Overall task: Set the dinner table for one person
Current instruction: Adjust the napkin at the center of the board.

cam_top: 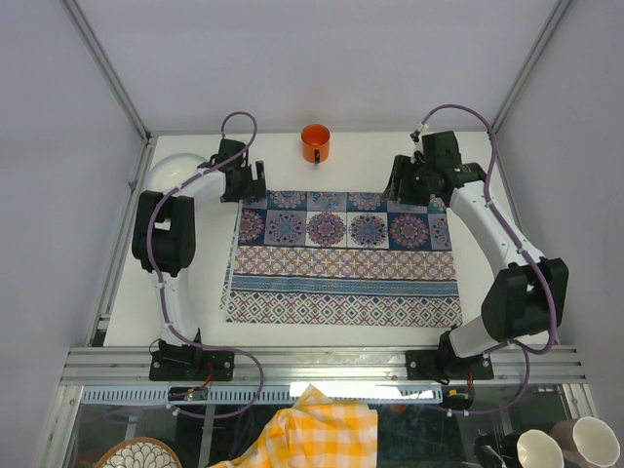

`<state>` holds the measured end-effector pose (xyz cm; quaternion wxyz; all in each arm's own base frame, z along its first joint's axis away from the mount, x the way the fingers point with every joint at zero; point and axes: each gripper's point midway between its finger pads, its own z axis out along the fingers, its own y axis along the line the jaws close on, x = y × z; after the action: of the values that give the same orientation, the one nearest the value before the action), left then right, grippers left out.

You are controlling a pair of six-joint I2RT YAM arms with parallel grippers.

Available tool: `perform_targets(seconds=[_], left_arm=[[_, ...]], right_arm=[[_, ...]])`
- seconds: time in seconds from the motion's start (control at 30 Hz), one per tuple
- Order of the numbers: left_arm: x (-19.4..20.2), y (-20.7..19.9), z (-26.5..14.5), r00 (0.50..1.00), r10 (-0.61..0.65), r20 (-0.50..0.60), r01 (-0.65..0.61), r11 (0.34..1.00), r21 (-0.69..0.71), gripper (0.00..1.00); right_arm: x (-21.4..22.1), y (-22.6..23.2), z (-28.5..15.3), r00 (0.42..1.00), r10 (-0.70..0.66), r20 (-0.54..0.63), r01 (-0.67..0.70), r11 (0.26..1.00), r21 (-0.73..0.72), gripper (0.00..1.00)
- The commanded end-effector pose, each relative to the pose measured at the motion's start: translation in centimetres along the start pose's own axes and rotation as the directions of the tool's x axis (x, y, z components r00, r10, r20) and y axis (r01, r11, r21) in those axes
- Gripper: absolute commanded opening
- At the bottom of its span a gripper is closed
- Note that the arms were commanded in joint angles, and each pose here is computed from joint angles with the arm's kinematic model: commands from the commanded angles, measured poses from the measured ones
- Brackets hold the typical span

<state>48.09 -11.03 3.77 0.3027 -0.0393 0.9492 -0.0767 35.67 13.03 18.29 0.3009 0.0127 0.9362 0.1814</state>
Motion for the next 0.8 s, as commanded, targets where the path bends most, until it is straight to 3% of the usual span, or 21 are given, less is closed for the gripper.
perform_targets(seconds=[0.0, 0.17, 0.23, 0.3, 0.4, 0.77], left_arm=[[-4.6, -0.6, -1.8, 0.993, -0.002, 0.122, -0.001, 1.0, 0.026, 0.82], [-4.7, -0.8, -1.7, 0.994, -0.018, 0.104, 0.015, 0.999, 0.029, 0.67], [-4.8, -0.7, -1.8, 0.994, -0.028, 0.102, 0.026, 0.999, 0.02, 0.39], [-4.8, -0.6, -1.9, 0.994, -0.034, 0.099, 0.033, 0.999, 0.013, 0.2], [-4.7, -0.5, -1.8, 0.995, -0.036, 0.093, 0.036, 0.999, 0.005, 0.0], [-5.8, -0.4, -2.9, 0.991, -0.052, 0.121, 0.054, 0.998, -0.015, 0.0]], right_arm=[[-0.2, 0.2, 0.3, 1.0, 0.013, 0.004, -0.013, 1.0, -0.003, 0.55], [0.0, 0.0, 0.6, 1.0, 0.019, -0.003, -0.019, 1.0, 0.002, 0.54], [0.1, 0.0, 0.6, 1.0, 0.02, -0.004, -0.02, 1.0, 0.006, 0.54], [0.2, -0.1, 0.8, 1.0, 0.021, -0.009, -0.021, 1.0, 0.011, 0.54], [0.4, -0.3, 0.9, 1.0, 0.024, -0.015, -0.024, 1.0, 0.018, 0.53], [1.0, -0.5, 1.6, 0.999, 0.034, -0.042, -0.034, 0.999, 0.022, 0.52]])
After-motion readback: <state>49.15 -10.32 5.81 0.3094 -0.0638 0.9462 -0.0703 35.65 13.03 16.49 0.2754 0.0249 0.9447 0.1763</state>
